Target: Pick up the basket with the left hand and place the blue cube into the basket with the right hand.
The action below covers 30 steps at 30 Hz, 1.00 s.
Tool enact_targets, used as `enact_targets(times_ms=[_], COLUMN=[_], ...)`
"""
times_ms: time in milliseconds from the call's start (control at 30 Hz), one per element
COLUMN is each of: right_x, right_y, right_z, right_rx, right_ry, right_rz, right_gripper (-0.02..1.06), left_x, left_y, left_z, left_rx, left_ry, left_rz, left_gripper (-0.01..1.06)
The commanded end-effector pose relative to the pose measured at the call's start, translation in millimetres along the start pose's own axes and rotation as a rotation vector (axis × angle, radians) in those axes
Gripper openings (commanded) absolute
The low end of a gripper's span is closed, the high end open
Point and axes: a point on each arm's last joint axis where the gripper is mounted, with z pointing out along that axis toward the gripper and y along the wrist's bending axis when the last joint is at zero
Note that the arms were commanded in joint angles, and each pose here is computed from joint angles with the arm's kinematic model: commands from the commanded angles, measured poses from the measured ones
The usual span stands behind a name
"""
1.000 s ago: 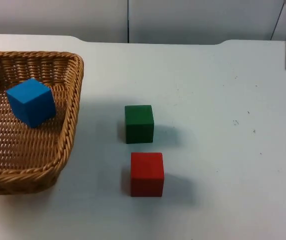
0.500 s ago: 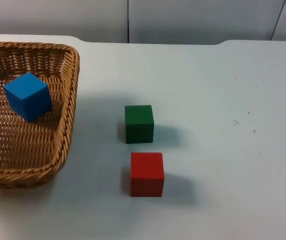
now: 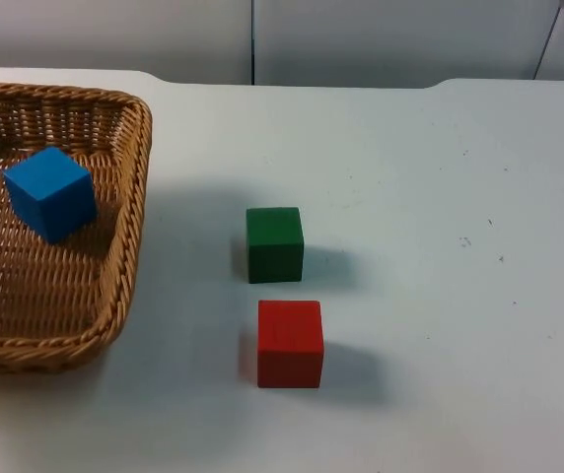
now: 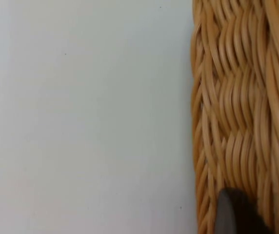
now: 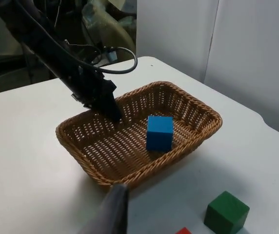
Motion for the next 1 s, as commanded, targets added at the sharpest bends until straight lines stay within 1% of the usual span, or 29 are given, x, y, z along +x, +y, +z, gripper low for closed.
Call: enact_targets(times_ms=[0, 167, 267, 500, 633, 700, 733, 800, 833, 933, 967], right_x=[0.1, 0.1, 0.3, 0.4, 0.4, 0.4, 0.4, 0.4, 0.4, 0.5, 0.5], right_y=[0.1, 0.1, 0.2, 0.2, 0.2, 0.2, 0.2, 0.2, 0.2, 0.2, 0.2], right_z=[-1.2, -1.2, -1.2, -1.2, -1.2, -1.2, -1.2, -1.2, -1.2, -1.2, -1.2], right_rx=[0.000, 0.000, 0.000, 0.000, 0.000, 0.000, 0.000, 0.000, 0.000, -0.001, -0.001], right_ry=[-0.006, -0.006, -0.003, -0.003, -0.003, -0.003, -0.003, -0.003, -0.003, -0.001, -0.001], right_rz=[-0.015, -0.015, -0.015, -0.019, -0.019, -0.019, -0.019, -0.017, -0.017, -0.016, -0.016], right_gripper=[0.99, 0.99, 0.99, 0.99, 0.99, 0.99, 0.99, 0.99, 0.99, 0.99, 0.99], left_x=[-0.9, 4.3, 9.8, 13.2, 15.1, 15.4, 15.4, 15.4, 15.4, 15.1, 15.1], left_y=[-6.4, -2.3, 3.9, 9.2, 11.3, 12.0, 11.8, 11.4, 11.4, 11.1, 11.1], left_z=[2.4, 14.7, 23.6, 30.5, 33.3, 33.7, 33.7, 33.7, 33.7, 33.2, 33.2], left_rx=[0.030, 0.040, 0.042, 0.039, 0.038, 0.033, 0.035, 0.040, 0.040, 0.040, 0.040], left_ry=[-0.007, 0.018, 0.044, 0.051, 0.058, 0.059, 0.059, 0.060, 0.060, 0.058, 0.058], left_rz=[-0.015, -0.033, -0.056, -0.024, -0.033, -0.034, -0.034, -0.034, -0.034, -0.033, -0.033], left_gripper=[0.00, 0.00, 0.00, 0.00, 0.00, 0.02, 0.04, 0.14, 0.14, 0.46, 0.46])
